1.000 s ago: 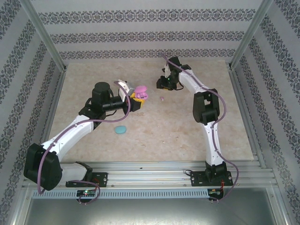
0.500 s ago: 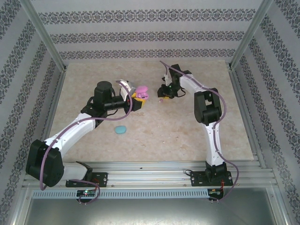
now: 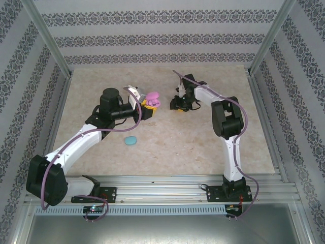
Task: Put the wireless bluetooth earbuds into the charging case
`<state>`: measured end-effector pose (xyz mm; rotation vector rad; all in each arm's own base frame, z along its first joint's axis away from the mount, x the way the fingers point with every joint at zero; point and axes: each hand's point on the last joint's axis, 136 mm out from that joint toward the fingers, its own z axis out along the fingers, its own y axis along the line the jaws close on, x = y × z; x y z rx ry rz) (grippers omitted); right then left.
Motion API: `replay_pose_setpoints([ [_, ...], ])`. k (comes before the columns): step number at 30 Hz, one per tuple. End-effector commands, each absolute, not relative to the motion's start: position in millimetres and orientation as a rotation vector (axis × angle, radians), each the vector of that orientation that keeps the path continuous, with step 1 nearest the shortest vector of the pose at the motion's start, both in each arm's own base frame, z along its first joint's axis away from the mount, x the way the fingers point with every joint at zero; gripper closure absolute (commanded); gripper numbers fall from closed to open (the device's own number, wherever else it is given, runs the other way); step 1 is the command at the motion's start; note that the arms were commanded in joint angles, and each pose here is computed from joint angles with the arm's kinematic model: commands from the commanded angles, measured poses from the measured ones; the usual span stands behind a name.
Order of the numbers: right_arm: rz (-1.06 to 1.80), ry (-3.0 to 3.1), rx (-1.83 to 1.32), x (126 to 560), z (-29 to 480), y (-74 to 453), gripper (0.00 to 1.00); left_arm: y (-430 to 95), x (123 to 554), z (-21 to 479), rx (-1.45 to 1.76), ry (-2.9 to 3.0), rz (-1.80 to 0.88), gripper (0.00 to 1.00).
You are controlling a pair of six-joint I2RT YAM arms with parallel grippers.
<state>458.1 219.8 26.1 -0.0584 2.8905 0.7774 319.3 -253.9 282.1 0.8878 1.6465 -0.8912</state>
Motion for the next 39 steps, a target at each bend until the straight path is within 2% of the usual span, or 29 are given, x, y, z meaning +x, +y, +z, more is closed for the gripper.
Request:
replay_pose_setpoints([
  [1,0.739,2.907,0.151,451.5,35.6,214.3,0.58,-256.1,312.2,290.6,0.905,1.618,-0.890,0.87],
  [16,0.821,2.861,0.480,457.4,30.2,227.6,0.59,-252.4,303.6,289.9,0.934,1.609,-0.868,0.86],
  [39,0.744,2.884,0.520,472.7,12.4,228.1,0.72,-247.4,294.7,283.5,0.962,1.623,-0.840,0.86],
])
